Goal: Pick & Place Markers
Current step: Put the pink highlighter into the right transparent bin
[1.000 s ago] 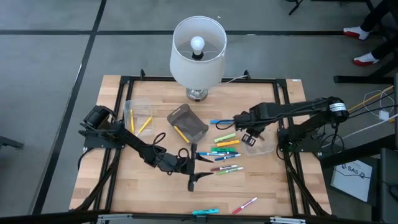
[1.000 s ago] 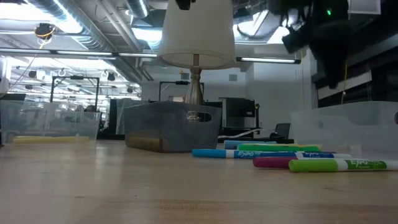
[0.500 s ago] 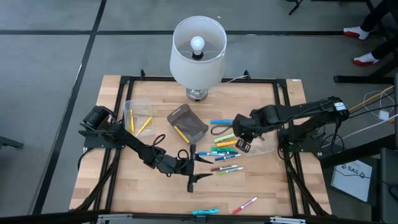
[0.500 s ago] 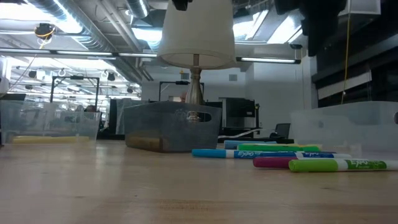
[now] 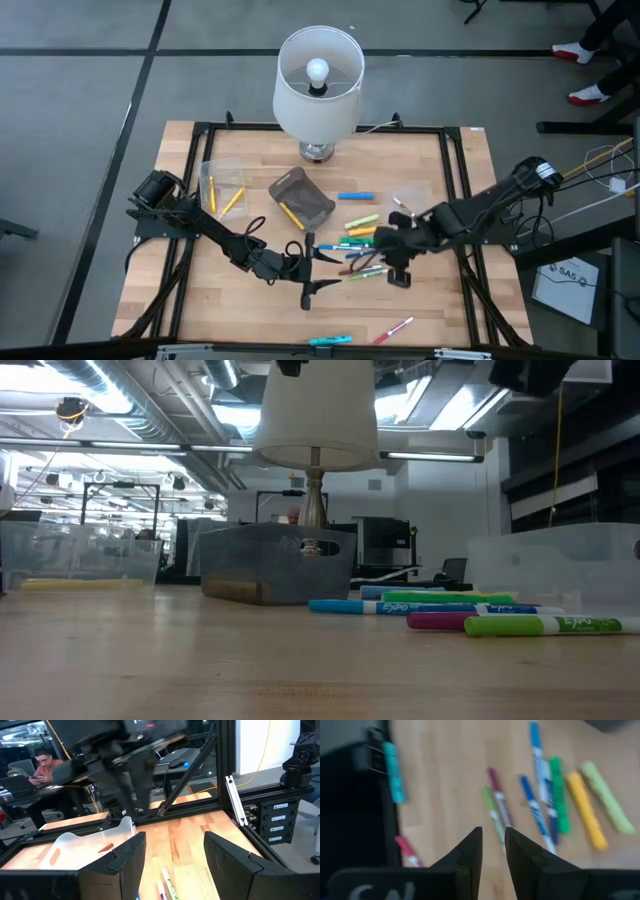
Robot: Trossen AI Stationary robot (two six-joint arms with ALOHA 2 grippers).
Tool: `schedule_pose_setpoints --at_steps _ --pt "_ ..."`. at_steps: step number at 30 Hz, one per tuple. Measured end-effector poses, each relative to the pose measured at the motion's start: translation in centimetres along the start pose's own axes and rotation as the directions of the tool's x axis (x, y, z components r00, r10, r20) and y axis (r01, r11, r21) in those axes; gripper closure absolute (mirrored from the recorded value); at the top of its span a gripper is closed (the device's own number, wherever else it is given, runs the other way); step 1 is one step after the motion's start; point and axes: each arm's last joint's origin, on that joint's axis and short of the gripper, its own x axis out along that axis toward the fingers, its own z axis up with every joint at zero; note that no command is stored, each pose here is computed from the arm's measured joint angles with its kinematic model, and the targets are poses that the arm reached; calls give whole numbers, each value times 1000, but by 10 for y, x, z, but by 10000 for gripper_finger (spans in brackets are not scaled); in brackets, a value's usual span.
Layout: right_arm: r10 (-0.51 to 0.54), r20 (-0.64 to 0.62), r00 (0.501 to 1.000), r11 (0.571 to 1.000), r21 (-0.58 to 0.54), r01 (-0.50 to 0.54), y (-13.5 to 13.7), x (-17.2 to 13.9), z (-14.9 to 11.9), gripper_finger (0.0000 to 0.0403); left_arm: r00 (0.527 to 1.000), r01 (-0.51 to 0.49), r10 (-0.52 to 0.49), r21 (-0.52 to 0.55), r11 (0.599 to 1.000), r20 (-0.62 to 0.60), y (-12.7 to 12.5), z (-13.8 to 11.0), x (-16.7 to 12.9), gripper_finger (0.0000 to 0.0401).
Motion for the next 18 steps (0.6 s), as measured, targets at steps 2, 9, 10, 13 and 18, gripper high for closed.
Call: schedule_pose_setpoints --at_steps 2,9,10,13,18 --pt "38 28 999 999 -23 -37 10 1 -1 319 1000 0 0 -3 1000 0 0 0 0 205" --pt "143 83 986 987 -82 -136 39 9 -5 319 1000 4 -4 -60 998 0 -1 0 -1 205" --pt "153 84 985 985 -90 -145 43 12 -6 319 1000 5 -5 -65 998 0 -2 0 -1 205" --pt "181 90 979 979 -111 -171 55 21 -8 319 1000 12 -13 -64 998 -6 -4 0 -2 205" --pt "184 57 981 974 -142 -175 70 41 -15 319 1000 18 -19 -61 998 -9 -6 0 -3 205"
